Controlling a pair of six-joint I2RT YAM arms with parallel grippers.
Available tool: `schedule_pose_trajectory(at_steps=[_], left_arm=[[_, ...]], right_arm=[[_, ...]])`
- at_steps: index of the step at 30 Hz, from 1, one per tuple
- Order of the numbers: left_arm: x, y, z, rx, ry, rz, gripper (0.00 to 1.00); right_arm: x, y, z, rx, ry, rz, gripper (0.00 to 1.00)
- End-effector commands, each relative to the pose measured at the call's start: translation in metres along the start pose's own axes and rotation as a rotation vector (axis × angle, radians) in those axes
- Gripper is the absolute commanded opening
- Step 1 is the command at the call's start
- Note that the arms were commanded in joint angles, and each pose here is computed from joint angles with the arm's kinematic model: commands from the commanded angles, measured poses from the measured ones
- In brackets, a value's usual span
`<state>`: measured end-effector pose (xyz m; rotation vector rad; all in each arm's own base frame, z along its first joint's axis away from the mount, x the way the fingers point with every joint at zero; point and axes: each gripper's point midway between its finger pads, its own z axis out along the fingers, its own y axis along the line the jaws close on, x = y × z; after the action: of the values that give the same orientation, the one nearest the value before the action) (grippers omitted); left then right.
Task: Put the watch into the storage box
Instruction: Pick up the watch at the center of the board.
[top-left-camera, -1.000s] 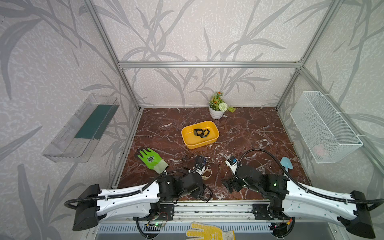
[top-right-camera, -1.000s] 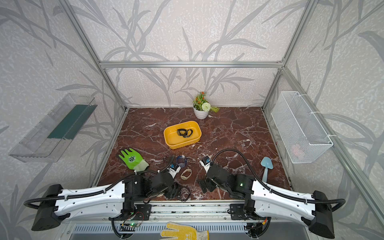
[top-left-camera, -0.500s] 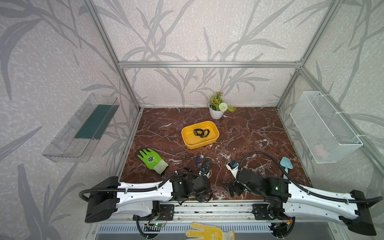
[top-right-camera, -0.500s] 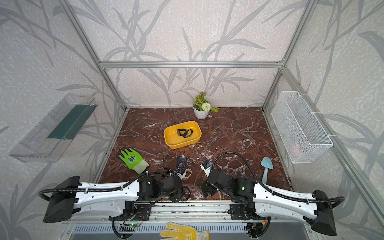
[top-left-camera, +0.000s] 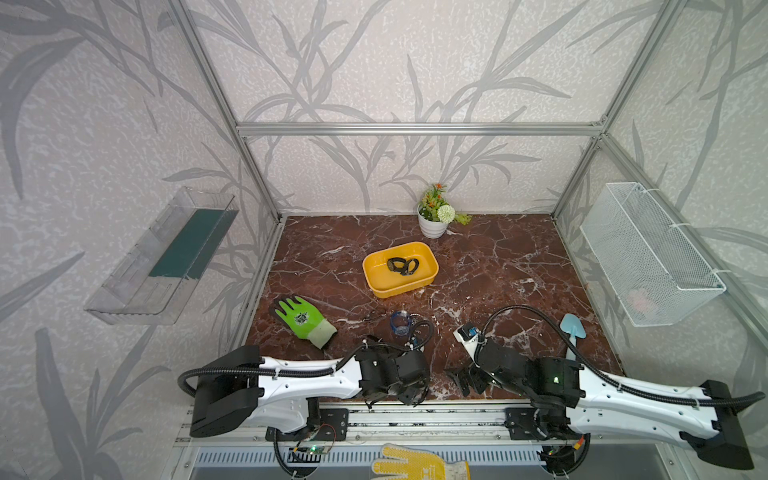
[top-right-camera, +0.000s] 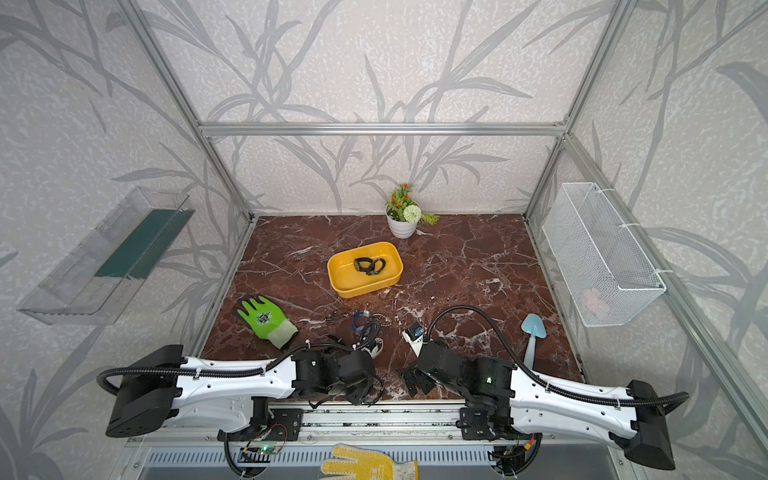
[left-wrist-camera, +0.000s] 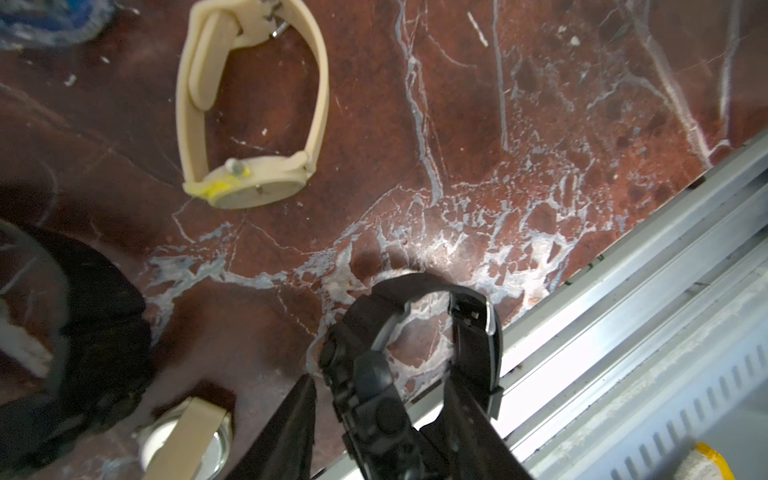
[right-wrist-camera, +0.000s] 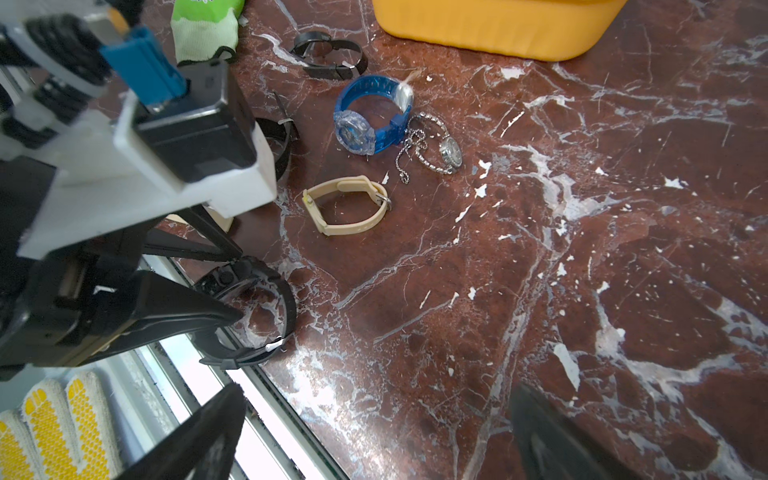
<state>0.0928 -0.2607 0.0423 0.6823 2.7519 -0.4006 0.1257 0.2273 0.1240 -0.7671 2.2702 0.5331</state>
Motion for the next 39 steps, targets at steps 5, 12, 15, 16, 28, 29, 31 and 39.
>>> schedule_pose_trajectory(at_steps=[5,12,15,16,28,29,31,39], left_arm=[[-0.007,0.001,0.003,-0.06,0.002,-0.011,0.41],[-0.008,0.011,0.005,-0.097,0.0,-0.038,0.35],[-0.01,0.012,0.007,-0.104,0.009,-0.041,0.3],[-0.01,0.013,0.007,-0.108,0.012,-0.044,0.3],[-0.031,0.028,-0.01,-0.136,-0.041,-0.084,0.04],[-0.036,0.03,-0.017,-0.139,-0.058,-0.087,0.03],[-0.048,0.036,-0.031,-0.145,-0.093,-0.096,0.03],[-0.113,0.089,-0.096,-0.166,-0.327,-0.173,0.04]], right_arm=[[0.0,0.006,0.002,-0.026,-0.016,-0.014,0.99],[0.001,0.006,0.005,-0.024,-0.023,-0.009,0.99],[0.0,0.005,0.005,-0.018,-0.026,-0.007,0.99],[0.001,0.005,0.006,-0.016,-0.024,-0.009,0.99],[-0.006,0.004,0.007,0.002,-0.042,-0.008,0.99],[-0.007,0.003,0.006,0.007,-0.045,-0.007,0.99],[-0.011,0.0,0.002,0.022,-0.061,0.002,0.99],[-0.039,-0.008,-0.005,0.075,-0.194,0.0,0.99]])
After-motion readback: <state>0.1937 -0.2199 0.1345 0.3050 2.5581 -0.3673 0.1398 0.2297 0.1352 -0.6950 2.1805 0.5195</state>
